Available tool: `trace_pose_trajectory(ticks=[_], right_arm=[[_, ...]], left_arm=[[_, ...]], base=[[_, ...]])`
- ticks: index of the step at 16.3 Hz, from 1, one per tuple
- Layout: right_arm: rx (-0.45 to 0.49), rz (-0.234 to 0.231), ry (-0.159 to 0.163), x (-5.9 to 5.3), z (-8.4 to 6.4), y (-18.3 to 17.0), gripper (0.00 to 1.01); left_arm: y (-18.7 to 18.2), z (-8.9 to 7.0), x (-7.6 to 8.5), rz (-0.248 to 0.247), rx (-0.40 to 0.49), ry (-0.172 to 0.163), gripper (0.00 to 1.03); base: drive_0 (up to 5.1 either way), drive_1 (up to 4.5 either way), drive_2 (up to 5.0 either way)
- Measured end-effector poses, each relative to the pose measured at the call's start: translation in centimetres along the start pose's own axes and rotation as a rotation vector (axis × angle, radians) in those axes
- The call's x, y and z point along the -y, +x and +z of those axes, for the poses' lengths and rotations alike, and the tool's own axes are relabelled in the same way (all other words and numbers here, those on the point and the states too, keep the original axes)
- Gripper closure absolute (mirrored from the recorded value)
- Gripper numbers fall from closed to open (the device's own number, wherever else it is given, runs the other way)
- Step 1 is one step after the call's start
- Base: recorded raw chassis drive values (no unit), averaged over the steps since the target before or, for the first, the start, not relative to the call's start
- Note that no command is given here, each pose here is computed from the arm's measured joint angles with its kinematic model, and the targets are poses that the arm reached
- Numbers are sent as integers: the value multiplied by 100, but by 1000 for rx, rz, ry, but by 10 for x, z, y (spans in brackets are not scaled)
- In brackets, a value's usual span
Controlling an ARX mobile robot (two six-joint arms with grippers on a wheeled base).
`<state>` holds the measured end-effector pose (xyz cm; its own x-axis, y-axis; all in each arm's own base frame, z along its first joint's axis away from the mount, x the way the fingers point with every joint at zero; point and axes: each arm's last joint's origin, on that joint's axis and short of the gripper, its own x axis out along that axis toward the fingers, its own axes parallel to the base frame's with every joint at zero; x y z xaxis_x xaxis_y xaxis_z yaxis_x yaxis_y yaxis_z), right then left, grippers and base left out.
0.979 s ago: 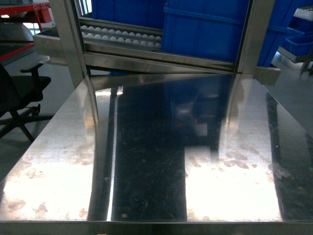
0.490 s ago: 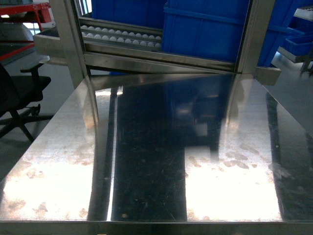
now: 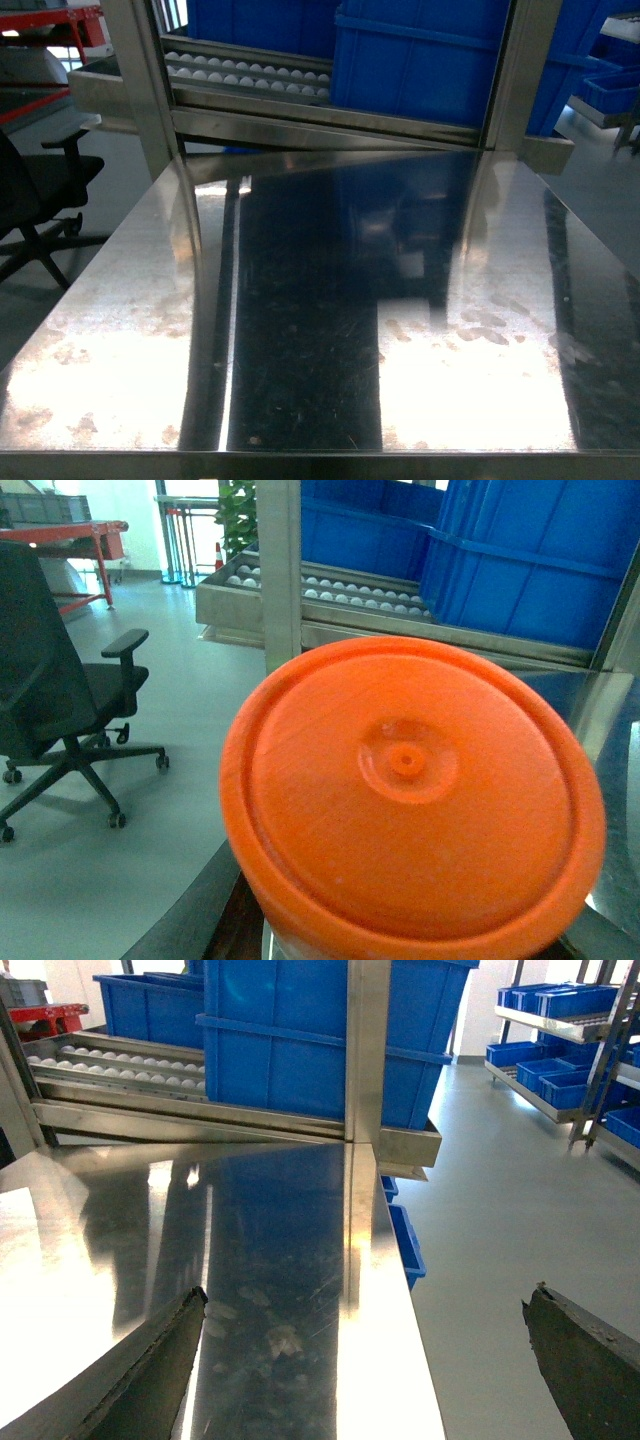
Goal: Pick capacitor and pack into box
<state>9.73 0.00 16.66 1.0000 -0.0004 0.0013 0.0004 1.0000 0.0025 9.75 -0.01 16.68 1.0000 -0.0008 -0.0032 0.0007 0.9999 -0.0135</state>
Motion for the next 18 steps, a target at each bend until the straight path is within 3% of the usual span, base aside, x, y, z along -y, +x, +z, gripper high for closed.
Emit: trace_pose_trajectory(ticks=[18], right_arm=[[1, 0, 0, 0, 0, 0, 3]], left_arm=[[0, 0, 0, 1, 0, 3, 59]], base=[[0, 0, 0]])
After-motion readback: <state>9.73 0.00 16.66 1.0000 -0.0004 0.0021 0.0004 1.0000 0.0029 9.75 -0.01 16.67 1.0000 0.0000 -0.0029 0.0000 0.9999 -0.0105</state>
